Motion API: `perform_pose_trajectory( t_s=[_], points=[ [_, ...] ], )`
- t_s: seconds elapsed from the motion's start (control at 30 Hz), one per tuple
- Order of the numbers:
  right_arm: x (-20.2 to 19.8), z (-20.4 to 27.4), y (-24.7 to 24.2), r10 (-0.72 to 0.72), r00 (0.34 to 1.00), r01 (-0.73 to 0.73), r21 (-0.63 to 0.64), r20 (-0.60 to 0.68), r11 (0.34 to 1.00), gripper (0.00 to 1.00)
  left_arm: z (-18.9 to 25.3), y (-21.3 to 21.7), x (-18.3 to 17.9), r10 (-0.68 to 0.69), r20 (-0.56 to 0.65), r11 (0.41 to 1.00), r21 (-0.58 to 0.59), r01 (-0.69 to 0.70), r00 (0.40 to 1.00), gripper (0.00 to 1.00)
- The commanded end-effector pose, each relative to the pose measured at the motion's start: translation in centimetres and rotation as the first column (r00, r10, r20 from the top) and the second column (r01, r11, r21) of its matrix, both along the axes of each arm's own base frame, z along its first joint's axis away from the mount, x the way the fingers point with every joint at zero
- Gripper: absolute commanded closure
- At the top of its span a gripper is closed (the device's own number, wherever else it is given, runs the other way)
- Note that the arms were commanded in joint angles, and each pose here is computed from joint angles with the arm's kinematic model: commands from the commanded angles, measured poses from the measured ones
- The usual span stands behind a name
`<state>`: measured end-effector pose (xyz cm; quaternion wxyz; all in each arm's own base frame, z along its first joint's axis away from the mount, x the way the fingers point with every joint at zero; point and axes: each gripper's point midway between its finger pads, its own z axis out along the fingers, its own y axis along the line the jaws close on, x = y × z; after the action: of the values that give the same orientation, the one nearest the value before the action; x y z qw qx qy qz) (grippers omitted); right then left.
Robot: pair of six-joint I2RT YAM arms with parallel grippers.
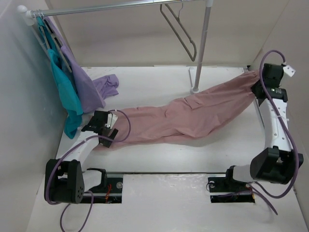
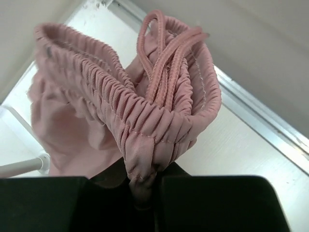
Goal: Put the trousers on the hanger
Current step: Fold the trousers at the center of the board.
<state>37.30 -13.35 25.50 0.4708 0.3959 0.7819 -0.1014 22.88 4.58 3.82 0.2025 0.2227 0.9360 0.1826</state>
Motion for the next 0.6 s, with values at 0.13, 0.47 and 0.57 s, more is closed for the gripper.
perform_pose_trajectory(
  t_s=[0.13,0.47,0.57],
  points=[
    [-1.2,6.6,0.3,-0.035,0.998,0.024,-0.176,-0.060,0.984,1.00,3.2,-2.7,1.2,-0.046,0.025,0.987,-0.150,0.049,0.999,0.00],
    [-6.4,15.5,-2.9,-0.249,0.969,0.223,-0.418,-0.008,0.881,1.00,5.1,-7.3,1.7,-0.176,0.070,0.946,-0.264,0.189,0.982,0.00],
    [-7.0,17.2,-3.3,-0.273,0.962,0.250,-0.441,0.013,0.862,1.00,5.2,-8.1,1.5,-0.197,0.055,0.941,-0.270,0.205,0.979,0.00]
  ],
)
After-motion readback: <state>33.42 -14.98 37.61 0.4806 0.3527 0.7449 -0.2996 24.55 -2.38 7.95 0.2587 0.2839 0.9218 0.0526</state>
